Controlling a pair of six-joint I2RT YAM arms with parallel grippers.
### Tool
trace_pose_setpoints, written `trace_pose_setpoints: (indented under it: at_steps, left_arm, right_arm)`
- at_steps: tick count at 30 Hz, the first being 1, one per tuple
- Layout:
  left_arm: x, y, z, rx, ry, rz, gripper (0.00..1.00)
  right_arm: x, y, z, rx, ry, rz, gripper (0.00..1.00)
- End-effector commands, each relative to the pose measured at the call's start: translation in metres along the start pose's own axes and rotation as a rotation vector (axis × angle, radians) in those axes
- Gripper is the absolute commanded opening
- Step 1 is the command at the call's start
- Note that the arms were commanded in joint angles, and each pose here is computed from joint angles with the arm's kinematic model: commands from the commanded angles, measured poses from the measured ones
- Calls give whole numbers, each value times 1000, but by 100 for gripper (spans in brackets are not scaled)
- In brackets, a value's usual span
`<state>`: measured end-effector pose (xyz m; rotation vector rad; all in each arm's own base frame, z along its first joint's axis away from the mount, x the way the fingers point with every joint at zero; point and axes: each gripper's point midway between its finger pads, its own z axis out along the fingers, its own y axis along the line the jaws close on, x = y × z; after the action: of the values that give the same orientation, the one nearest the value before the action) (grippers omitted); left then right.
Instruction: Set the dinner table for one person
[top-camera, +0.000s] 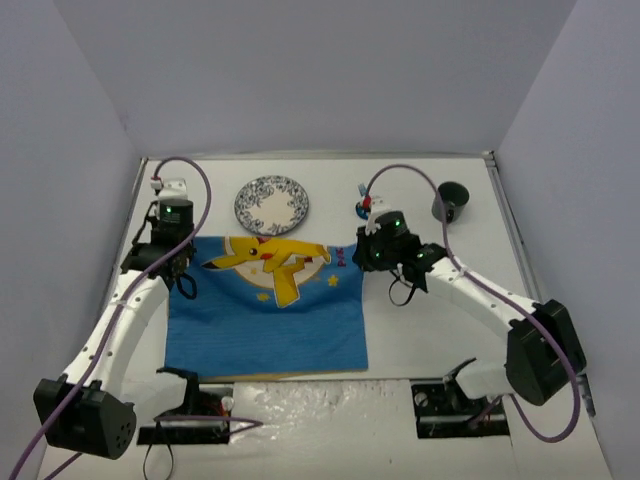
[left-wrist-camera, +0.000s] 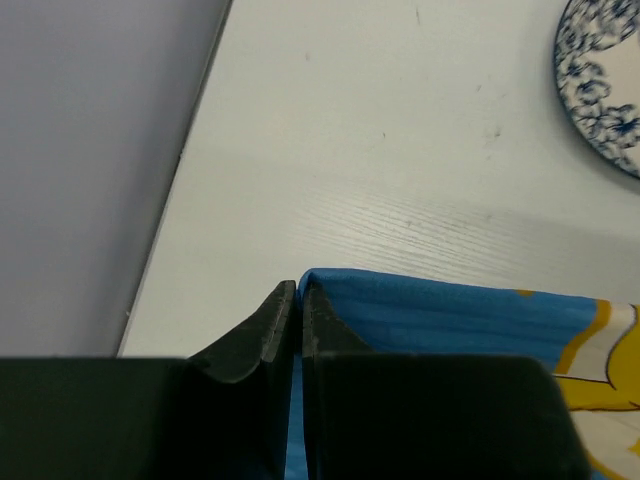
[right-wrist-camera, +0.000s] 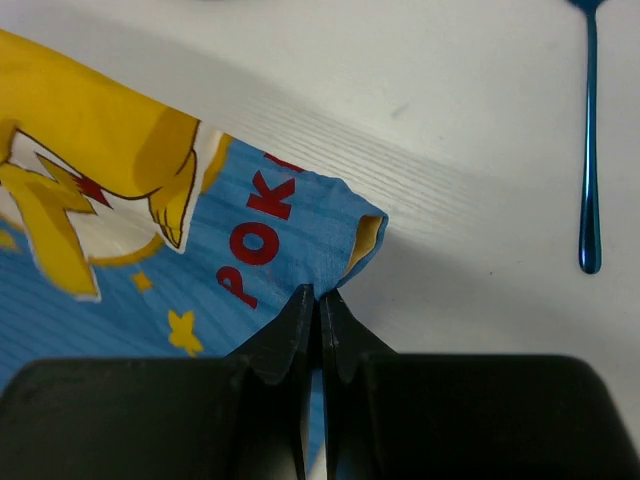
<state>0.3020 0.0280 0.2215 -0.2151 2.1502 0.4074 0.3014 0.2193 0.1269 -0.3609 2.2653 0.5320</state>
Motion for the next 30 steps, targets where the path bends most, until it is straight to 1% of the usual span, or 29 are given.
trace_pose_setpoints:
  at_steps: [1,7,8,12,13,14,17,19,21,24,25,27,28,30]
  left_arm:
    - [-29,-4,47,-108,-69,-107,0]
    - [-31,-12,94,-117,-64,-133,0]
    - [-29,-13,99,-115,-51,-130,0]
    - [-18,-10,121,-137,1,-130,1]
    - [-19,-8,124,-144,2,-134,4]
    - [-16,-6,128,-155,15,-137,10]
    - [-10,0,136,-175,56,-152,30]
    - [-11,4,132,-182,71,-168,40]
    - [-12,8,121,-184,84,-178,50]
    - [-19,13,93,-162,84,-250,74]
    - [-13,11,84,-141,104,-259,79]
    - [-10,-1,63,-48,103,-318,86]
    - [0,-7,55,-24,121,-335,87]
    - [30,-15,50,2,186,-343,88]
  right_arm:
    - [-22,-20,33,104,-80,26,0]
    - [-20,-41,71,181,-38,-11,0]
    - [-17,-47,79,212,-25,-16,0]
    - [-25,-53,95,236,-20,-23,1]
    - [-28,-55,98,241,-23,-24,4]
    - [-32,-56,100,249,-30,-26,8]
    - [-47,-56,103,261,-57,-32,20]
    - [-58,-52,103,255,-71,-34,32]
    - [-66,-48,97,244,-90,-35,39]
    - [-68,-39,82,223,-103,-41,56]
    - [-66,-37,78,218,-103,-43,58]
    - [-53,-25,67,179,-88,-56,65]
    - [-45,-19,63,166,-77,-63,69]
    - [-36,-11,56,152,-70,-75,72]
